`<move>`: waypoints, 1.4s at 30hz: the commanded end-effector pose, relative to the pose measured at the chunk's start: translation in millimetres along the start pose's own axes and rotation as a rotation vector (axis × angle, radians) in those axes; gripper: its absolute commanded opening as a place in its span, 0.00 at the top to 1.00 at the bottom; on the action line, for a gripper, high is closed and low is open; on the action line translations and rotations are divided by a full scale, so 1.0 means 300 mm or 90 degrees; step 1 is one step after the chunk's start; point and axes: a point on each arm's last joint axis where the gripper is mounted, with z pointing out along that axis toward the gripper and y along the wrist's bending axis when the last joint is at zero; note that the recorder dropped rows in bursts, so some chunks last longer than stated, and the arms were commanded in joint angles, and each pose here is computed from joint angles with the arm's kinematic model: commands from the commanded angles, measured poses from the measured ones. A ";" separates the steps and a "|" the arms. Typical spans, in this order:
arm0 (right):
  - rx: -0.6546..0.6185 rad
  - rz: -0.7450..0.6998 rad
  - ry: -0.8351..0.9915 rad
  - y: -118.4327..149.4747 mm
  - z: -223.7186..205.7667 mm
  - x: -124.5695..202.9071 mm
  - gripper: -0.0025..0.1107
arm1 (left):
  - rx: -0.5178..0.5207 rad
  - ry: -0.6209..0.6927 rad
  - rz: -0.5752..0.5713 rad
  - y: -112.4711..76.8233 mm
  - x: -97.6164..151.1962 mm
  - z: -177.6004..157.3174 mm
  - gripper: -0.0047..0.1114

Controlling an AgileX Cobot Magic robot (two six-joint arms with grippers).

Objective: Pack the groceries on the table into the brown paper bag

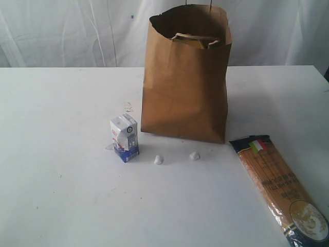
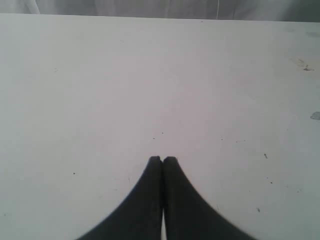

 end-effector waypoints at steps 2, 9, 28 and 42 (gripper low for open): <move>0.120 -0.115 0.091 -0.061 -0.169 0.044 0.98 | 0.003 -0.004 0.004 -0.001 0.001 0.000 0.96; 0.176 -0.155 0.143 -0.085 -0.265 0.150 0.98 | 0.003 -0.004 0.004 -0.001 0.001 0.000 0.96; -0.141 0.003 0.262 0.078 0.064 0.590 0.95 | 0.003 -0.004 0.004 -0.001 0.001 0.000 0.96; -0.188 -0.034 0.388 0.122 0.366 0.760 0.68 | 0.003 -0.004 0.004 -0.001 0.001 0.000 0.96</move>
